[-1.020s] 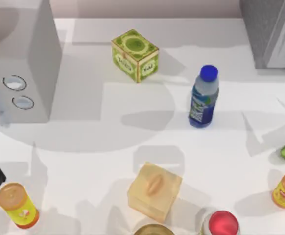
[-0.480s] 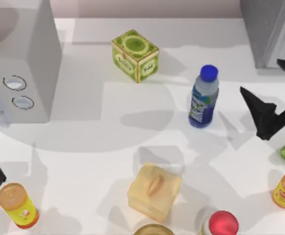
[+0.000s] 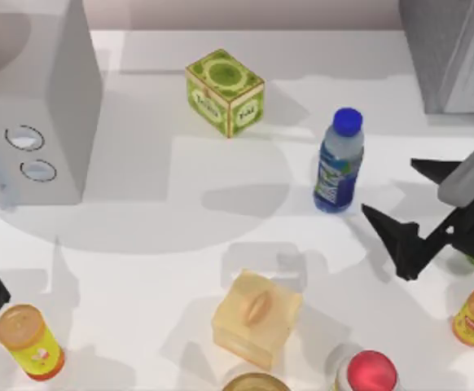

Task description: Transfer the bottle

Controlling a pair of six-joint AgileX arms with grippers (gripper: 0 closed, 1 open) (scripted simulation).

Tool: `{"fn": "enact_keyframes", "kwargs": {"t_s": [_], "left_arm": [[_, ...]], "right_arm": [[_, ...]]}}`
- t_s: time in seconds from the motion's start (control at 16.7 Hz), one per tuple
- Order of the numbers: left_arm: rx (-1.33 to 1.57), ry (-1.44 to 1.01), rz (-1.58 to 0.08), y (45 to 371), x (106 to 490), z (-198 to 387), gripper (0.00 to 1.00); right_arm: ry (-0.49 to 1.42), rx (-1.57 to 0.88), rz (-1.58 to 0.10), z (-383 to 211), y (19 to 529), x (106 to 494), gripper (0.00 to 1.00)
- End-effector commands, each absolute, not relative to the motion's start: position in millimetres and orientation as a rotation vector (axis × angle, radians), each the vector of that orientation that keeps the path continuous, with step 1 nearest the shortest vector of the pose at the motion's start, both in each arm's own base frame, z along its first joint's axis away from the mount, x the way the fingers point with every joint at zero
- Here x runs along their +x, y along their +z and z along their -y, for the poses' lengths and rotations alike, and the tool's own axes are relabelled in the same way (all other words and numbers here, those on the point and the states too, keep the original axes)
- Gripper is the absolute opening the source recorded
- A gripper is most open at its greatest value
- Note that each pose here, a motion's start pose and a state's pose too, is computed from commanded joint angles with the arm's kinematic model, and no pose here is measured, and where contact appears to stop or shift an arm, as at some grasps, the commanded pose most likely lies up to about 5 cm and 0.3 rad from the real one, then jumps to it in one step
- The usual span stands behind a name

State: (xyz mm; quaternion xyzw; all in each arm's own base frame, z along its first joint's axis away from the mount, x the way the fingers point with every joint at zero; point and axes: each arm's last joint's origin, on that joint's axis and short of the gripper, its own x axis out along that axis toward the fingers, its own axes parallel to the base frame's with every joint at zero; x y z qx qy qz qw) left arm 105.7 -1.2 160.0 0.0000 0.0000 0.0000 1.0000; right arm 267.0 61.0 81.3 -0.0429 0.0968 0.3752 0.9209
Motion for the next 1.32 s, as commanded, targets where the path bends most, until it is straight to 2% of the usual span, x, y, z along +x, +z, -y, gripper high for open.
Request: {"fn": "enact_keyframes", "kwargs": {"t_s": [0.36,0.66,0.96,1.32], "left_arm": [[0.000,0.000,0.000,160.0,105.7,1.2,1.00],[0.000,0.000,0.000,160.0,105.7,1.2,1.00],[0.000,0.000,0.000,160.0,105.7,1.2,1.00],[0.000,0.000,0.000,160.0,105.7,1.2,1.00]], "right_arm": [[0.763,-0.088,-0.195,-62.0,84.4,270.4,1.00],[0.773,-0.091,-0.192,-93.3,90.5,298.6,1.00],[0.772,-0.090,-0.202,-123.6,68.7,330.5,1.00],[0.771,-0.088,-0.199,-129.3,60.2,337.0,1.00]]}}
